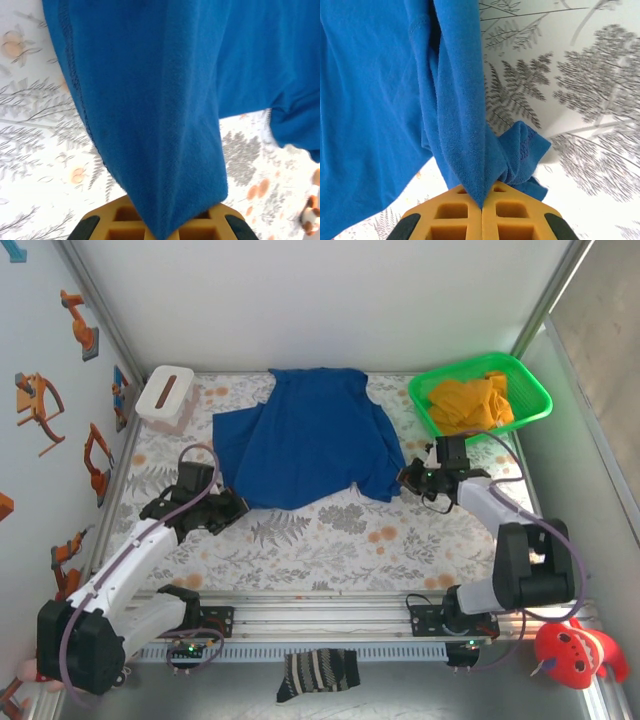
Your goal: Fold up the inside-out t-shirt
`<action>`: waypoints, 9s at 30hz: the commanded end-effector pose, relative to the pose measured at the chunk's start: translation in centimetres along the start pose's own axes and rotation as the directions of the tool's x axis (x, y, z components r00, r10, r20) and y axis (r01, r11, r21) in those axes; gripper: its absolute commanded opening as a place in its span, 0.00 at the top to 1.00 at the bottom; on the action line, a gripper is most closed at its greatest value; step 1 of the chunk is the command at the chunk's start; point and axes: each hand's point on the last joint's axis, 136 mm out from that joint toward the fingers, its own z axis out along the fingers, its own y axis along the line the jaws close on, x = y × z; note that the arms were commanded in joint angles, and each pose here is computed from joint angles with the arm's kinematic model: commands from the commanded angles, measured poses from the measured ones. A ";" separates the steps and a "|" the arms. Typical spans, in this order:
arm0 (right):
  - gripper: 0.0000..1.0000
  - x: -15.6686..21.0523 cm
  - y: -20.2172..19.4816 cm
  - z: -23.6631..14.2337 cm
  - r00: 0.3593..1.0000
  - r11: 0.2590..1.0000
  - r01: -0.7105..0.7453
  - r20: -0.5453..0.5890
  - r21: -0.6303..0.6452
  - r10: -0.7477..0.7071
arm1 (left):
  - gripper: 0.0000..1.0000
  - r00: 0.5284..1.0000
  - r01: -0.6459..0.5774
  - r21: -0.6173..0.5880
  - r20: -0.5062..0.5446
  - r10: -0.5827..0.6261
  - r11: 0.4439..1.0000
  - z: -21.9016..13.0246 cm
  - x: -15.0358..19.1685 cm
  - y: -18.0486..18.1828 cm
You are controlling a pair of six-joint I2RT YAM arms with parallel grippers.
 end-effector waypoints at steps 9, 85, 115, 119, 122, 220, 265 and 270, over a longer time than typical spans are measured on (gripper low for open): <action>1.00 2.9 -6.3 -5.0 1.000 0.928 -0.009 0.001 0.372 0.009 | 0.13 0.996 -0.069 -0.123 0.050 0.076 0.990 -2.3 -2.3 0.3; 0.62 -14.6 11.0 10.1 0.961 0.953 0.275 -0.060 0.129 -0.269 | 0.13 0.956 0.275 -0.141 0.150 -0.254 0.951 1.2 -7.9 0.8; 0.63 -6.1 6.1 18.9 0.989 0.977 0.073 -0.141 0.198 -0.045 | 0.10 0.982 0.143 -0.224 -0.092 -0.167 0.964 10.1 -10.3 5.1; 0.63 -8.4 4.2 19.1 0.989 0.969 0.053 -0.149 0.242 -0.017 | 0.10 0.976 0.146 -0.248 -0.125 -0.181 0.958 10.1 -8.2 6.5; 0.63 -10.4 3.1 19.1 0.989 0.960 0.050 -0.146 0.276 -0.010 | 0.11 0.967 0.167 -0.265 -0.146 -0.211 0.950 10.0 -6.2 7.7; 0.57 6.0 2.6 8.4 0.901 0.826 0.423 -0.267 0.371 -0.341 | 0.98 0.902 -0.431 -0.419 -0.189 0.387 0.799 7.2 0.2 1.1; 1.00 19.6 5.6 1.2 0.554 0.466 0.833 -0.447 0.300 -0.702 | 0.12 0.901 -0.429 -0.353 -0.098 0.423 0.832 2.5 -3.2 -1.1; 1.00 17.5 6.6 1.2 0.619 0.561 0.784 -0.404 0.267 -0.673 | 0.13 0.849 -0.523 -0.299 -0.101 0.519 0.798 2.7 -2.7 -1.8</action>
